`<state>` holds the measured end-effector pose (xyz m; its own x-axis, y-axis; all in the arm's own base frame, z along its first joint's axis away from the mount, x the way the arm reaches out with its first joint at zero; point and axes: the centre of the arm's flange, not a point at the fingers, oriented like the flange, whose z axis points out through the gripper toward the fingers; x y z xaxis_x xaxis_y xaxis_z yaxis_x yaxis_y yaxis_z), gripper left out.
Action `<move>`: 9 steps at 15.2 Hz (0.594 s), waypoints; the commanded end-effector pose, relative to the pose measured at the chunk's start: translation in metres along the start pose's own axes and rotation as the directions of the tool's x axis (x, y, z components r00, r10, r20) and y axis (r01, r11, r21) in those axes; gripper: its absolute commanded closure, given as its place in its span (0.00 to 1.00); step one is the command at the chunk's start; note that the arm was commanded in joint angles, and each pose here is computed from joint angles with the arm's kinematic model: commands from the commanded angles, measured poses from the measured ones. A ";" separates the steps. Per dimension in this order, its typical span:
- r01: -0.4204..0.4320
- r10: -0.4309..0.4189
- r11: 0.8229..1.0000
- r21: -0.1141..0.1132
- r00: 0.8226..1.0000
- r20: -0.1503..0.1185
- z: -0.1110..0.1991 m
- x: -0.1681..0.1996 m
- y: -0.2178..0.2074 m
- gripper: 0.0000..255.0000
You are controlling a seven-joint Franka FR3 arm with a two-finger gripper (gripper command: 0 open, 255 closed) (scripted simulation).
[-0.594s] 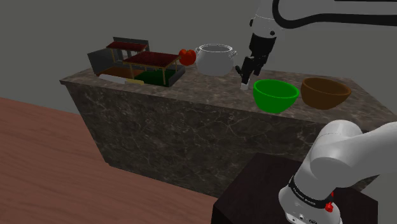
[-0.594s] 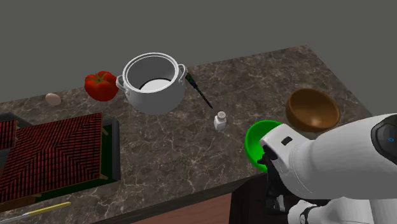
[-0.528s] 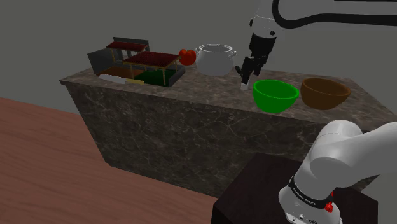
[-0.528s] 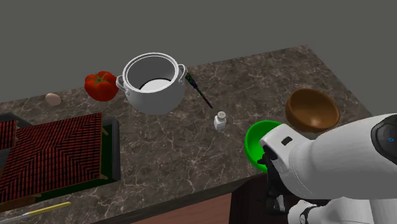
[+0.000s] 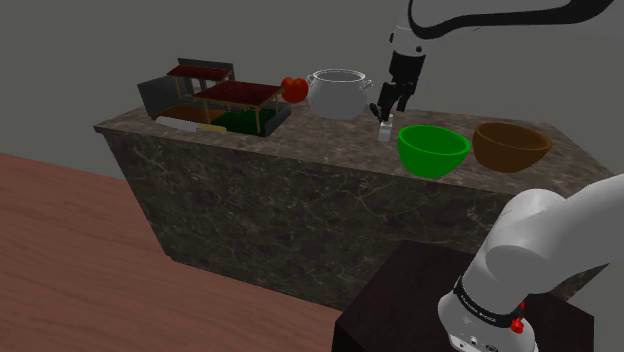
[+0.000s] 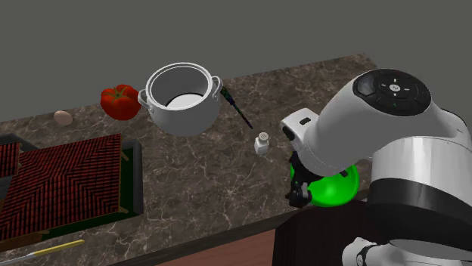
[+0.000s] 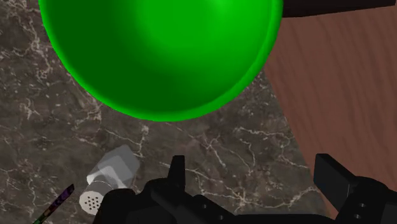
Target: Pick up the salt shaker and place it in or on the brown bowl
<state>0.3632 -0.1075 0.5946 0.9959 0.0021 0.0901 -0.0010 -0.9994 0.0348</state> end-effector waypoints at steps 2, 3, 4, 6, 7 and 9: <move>-0.009 0.009 1.000 0.010 1.000 0.018 0.009 0.020 0.038 0.00; -0.013 0.013 1.000 0.013 1.000 0.024 0.012 0.027 0.050 0.00; -0.016 0.016 1.000 0.016 0.999 0.030 0.015 0.034 0.062 0.00; -0.023 0.022 0.999 0.023 0.999 0.042 0.022 0.047 0.086 0.00; -0.027 0.025 0.999 0.026 0.999 0.048 0.025 0.053 0.098 0.00; -0.033 0.031 0.999 0.033 0.998 0.061 0.032 0.066 0.122 0.00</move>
<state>0.4235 -0.2167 0.5754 0.9989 -0.0288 0.0366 -0.0289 -0.9996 0.0010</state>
